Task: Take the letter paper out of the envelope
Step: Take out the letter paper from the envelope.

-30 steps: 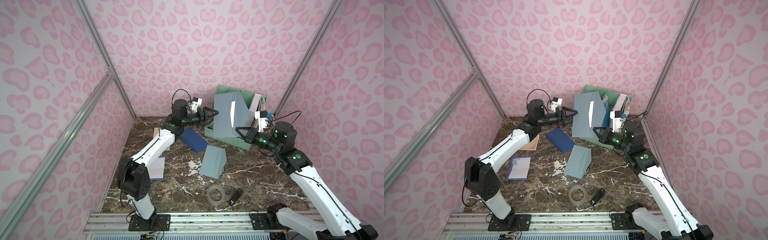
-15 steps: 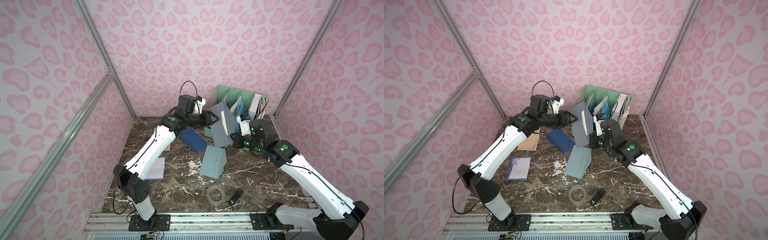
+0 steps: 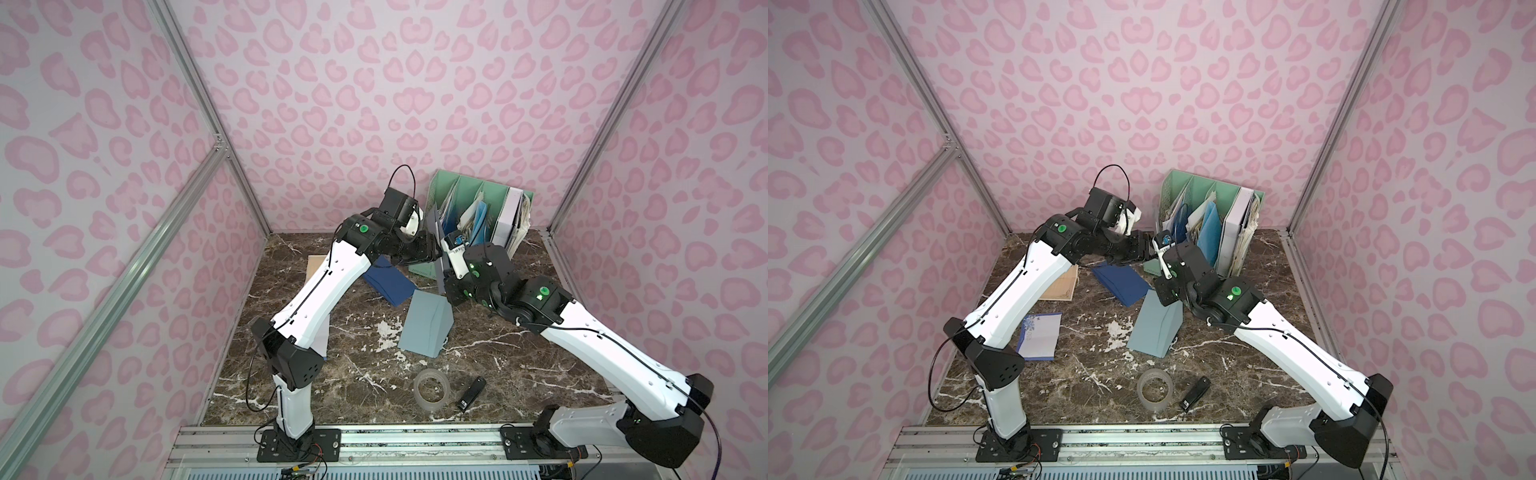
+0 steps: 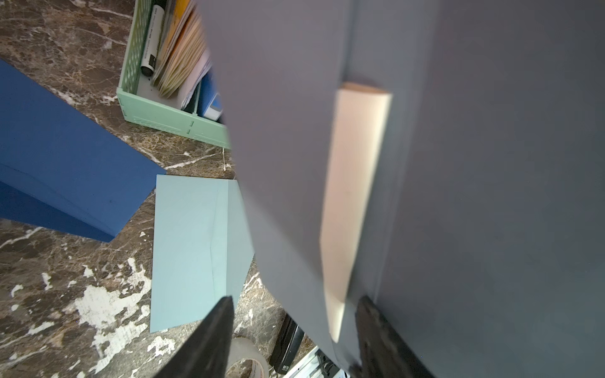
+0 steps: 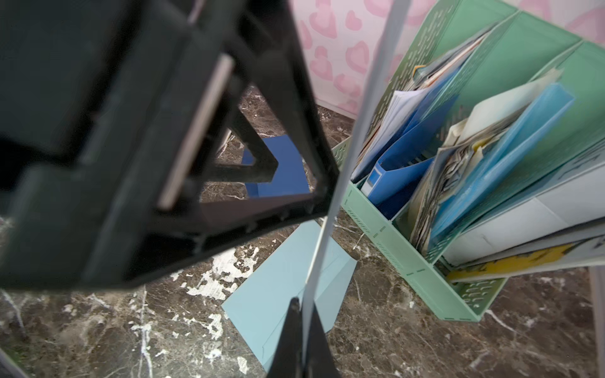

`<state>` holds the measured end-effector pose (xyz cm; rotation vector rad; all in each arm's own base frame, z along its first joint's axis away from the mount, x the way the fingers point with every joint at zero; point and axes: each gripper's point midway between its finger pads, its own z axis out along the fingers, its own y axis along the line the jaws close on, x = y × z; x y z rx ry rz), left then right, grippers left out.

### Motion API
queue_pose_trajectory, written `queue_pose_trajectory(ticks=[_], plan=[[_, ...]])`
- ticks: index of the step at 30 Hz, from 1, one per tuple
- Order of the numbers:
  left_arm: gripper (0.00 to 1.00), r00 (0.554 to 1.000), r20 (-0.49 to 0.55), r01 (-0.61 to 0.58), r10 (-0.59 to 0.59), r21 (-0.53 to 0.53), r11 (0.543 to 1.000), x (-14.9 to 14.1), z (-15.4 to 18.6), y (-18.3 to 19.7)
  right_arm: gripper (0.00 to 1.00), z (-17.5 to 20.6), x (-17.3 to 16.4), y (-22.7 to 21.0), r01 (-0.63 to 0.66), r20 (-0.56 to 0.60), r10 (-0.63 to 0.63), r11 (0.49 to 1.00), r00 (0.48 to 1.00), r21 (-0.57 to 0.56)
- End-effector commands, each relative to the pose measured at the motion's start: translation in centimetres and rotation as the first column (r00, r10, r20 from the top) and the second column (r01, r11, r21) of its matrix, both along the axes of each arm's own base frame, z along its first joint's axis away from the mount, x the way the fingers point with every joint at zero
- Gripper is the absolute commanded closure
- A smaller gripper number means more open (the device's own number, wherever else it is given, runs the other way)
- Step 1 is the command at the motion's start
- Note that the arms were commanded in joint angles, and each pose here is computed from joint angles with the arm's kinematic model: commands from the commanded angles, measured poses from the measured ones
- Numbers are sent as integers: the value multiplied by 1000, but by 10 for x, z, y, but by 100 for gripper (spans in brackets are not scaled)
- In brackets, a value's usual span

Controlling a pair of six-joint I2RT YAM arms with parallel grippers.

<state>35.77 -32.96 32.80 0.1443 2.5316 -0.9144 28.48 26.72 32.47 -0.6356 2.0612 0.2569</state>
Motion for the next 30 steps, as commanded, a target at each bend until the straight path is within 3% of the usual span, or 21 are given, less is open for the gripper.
queue_pose_trajectory(ticks=[1,5,9,17,30], plan=[[39,1000,-6,-4,4,24,1000,0,-4,3,100,4,1,-1,9,93,2,993,996,-121],[39,1000,-13,-10,10,41,999,0,-8,5,100,7,-7,8,-30,127,47,991,991,-130],[39,999,46,-20,20,4,1000,2,9,6,100,5,-13,13,-74,123,86,993,989,-94],[36,999,54,2,-2,4,1000,0,10,5,100,0,-11,15,-178,19,178,983,984,35],[37,996,91,-21,18,34,999,12,8,6,100,1,-27,24,-245,13,244,969,970,24]])
